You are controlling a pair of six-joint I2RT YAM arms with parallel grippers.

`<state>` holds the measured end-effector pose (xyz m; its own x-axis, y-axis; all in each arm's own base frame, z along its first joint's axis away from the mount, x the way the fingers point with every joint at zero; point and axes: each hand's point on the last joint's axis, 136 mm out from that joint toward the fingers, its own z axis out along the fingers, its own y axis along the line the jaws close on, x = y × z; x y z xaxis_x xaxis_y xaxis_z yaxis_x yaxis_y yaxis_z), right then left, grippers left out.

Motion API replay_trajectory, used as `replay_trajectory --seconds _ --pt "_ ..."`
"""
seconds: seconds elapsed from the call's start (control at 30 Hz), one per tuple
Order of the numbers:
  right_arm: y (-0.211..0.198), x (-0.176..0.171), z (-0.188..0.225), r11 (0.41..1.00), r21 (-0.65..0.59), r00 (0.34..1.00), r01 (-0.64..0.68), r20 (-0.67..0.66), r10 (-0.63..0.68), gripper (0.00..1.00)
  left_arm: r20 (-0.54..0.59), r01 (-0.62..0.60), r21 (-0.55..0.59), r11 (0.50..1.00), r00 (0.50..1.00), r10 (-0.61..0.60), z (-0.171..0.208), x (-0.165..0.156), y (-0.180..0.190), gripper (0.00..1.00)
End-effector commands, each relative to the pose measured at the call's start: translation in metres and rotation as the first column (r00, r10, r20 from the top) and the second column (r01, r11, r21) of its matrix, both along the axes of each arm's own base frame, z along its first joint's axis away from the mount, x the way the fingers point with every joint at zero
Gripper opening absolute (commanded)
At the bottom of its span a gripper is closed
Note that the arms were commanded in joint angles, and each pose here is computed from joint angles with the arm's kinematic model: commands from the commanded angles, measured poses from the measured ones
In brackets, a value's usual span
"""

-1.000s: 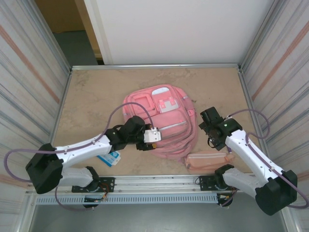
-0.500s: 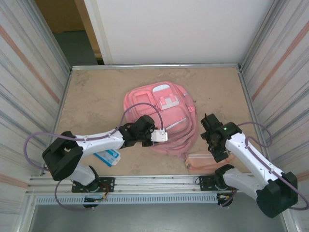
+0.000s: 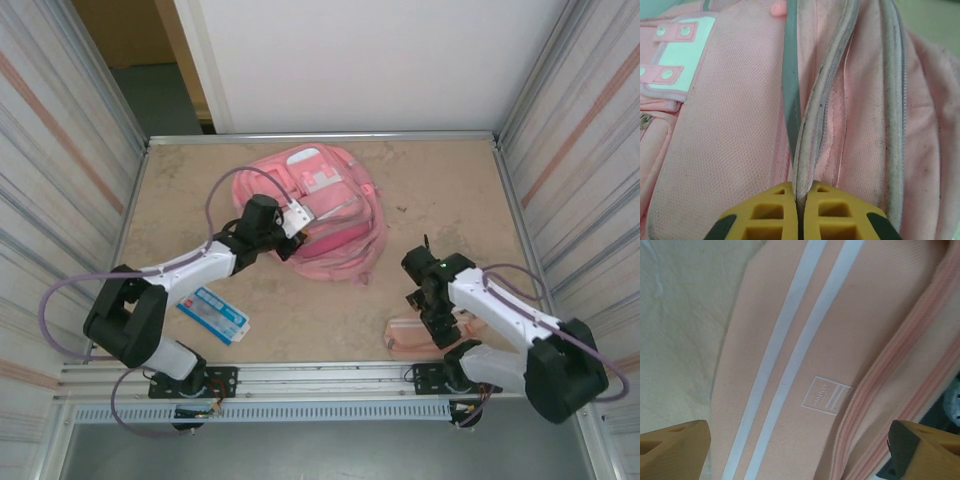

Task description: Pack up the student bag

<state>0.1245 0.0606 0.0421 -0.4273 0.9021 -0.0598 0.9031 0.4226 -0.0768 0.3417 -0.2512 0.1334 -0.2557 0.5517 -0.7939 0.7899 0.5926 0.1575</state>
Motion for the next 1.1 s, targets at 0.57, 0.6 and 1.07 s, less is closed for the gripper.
replay_trajectory --seconds 0.57,0.6,1.07 --pt "0.065 0.013 -0.004 0.980 0.005 0.977 -0.200 -0.079 0.200 0.89 0.066 -0.006 -0.205 0.979 0.998 0.020 0.056 -0.016 0.007 0.00" --pt "0.069 0.014 -0.002 0.978 0.007 0.975 -0.208 -0.073 0.208 0.90 0.065 -0.015 -0.207 0.978 0.997 0.029 0.055 -0.016 0.009 0.00" --pt "0.091 0.019 -0.030 0.939 -0.037 0.939 -0.342 -0.056 0.340 0.46 0.056 -0.033 -0.234 0.972 0.997 0.047 0.060 -0.017 0.019 0.00"
